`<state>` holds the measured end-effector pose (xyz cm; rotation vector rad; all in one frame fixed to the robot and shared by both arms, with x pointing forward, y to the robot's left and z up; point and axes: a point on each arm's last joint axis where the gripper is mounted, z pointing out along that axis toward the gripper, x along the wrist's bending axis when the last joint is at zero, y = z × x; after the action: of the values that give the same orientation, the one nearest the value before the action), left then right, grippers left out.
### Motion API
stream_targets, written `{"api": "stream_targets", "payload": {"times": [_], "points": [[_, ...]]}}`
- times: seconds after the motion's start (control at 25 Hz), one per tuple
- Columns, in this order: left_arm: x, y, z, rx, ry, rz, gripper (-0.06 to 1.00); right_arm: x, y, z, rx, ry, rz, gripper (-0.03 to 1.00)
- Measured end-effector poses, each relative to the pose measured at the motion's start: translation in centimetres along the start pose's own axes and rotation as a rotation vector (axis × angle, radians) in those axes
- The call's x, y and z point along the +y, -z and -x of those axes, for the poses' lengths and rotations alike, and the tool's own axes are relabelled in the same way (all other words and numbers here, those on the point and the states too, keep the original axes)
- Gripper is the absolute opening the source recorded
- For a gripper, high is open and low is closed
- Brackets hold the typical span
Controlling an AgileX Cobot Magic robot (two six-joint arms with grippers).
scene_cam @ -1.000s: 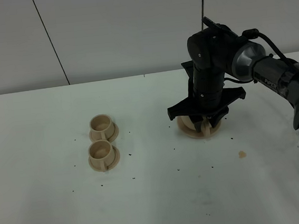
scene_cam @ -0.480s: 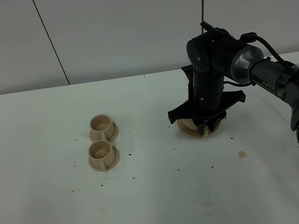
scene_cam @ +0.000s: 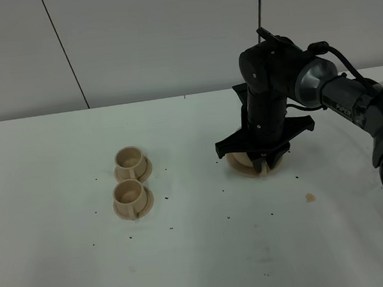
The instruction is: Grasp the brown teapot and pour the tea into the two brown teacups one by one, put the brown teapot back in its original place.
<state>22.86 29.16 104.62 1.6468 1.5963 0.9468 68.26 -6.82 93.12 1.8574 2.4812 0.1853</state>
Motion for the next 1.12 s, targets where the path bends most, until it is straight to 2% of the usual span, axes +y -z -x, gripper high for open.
{"api": "stream_targets", "payload": {"times": [0.32, 1.12], "points": [[0.0, 0.0, 0.0, 0.0, 0.0, 0.0, 0.25, 0.03, 0.0, 0.06, -0.006, 0.002, 0.003, 0.1], [0.0, 0.0, 0.0, 0.0, 0.001, 0.0, 0.25, 0.11, 0.0, 0.04, -0.005, 0.005, 0.012, 0.09]]}}
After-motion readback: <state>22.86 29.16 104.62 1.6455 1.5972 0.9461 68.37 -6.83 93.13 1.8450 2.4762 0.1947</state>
